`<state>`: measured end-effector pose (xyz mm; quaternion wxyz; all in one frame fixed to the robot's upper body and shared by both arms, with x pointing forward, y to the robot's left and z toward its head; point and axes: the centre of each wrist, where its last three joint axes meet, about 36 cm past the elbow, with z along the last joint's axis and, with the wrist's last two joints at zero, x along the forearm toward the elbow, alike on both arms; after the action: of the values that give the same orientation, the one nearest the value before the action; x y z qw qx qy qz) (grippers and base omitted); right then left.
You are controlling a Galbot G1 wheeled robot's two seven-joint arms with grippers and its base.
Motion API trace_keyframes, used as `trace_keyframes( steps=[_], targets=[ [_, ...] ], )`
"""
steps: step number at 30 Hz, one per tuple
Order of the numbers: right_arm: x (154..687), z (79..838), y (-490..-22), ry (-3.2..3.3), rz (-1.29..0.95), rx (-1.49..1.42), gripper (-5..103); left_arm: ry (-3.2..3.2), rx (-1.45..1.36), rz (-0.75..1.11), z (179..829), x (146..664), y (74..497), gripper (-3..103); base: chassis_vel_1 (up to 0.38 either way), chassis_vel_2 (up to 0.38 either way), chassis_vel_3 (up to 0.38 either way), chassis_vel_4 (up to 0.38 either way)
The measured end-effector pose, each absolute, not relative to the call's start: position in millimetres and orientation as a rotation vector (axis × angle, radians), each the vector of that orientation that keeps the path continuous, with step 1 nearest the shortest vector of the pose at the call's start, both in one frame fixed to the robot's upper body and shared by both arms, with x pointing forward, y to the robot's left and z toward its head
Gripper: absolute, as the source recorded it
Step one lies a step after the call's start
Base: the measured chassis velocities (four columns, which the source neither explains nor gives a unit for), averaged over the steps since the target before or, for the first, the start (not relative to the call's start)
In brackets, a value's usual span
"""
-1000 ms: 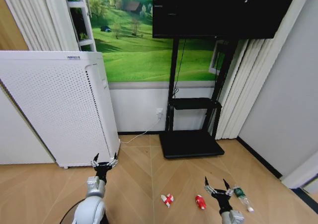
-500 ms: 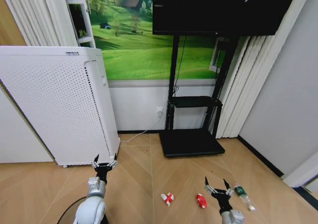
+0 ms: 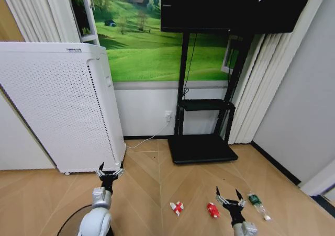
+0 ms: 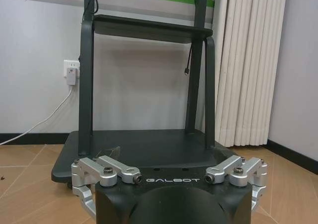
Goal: Pick up the trash bin and place the garbage on the floor into it.
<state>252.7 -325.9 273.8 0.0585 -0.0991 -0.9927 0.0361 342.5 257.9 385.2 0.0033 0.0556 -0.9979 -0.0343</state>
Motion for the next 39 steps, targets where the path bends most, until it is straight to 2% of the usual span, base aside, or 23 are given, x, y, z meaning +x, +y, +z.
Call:
trace_keyframes(
  steps=[10,17,20,22,24,32,34,36,39],
  targets=[
    [250.1,273.3,-327.4,-3.008,0.113,-0.304,100,-3.138,0.248,-0.138,395.1,331.9,264.9,100,0.000,0.000,0.000,0.000],
    [248.5,275.7,-332.5,-3.011,0.120,-0.313,100,-3.102,0.320,-0.105,415.9,304.6,270.4,100,0.000,0.000,0.000,0.000],
    [249.1,277.9,-335.9,-3.015,0.133,-0.314,100,-3.095,0.329,-0.175,435.7,291.8,282.0,100,0.000,0.000,0.000,0.000],
    [250.1,278.7,-337.2,-3.016,0.142,-0.316,100,-3.087,0.329,-0.316,455.3,281.2,299.3,100,0.000,0.000,0.000,0.000],
    [250.5,278.9,-337.3,-3.016,0.145,-0.318,100,-3.081,0.333,-0.366,460.4,278.4,304.8,100,0.000,0.000,0.000,0.000],
    [251.0,279.3,-337.0,-3.013,0.155,-0.324,100,-3.052,0.344,-0.472,470.5,269.9,317.4,100,0.000,0.000,0.000,0.000],
    [251.9,280.6,-337.9,-3.007,0.180,-0.325,100,-2.974,0.368,-0.591,472.7,254.9,335.6,100,0.000,0.000,0.000,0.000],
    [253.7,282.8,-339.0,-3.002,0.201,-0.331,100,-2.901,0.375,-0.636,463.5,244.3,350.3,100,0.000,0.000,0.000,0.000],
    [256.9,284.9,-340.1,-2.996,0.245,-0.351,100,-2.813,0.360,-0.615,448.2,227.3,365.7,100,0.000,0.000,0.000,0.000]
  ],
)
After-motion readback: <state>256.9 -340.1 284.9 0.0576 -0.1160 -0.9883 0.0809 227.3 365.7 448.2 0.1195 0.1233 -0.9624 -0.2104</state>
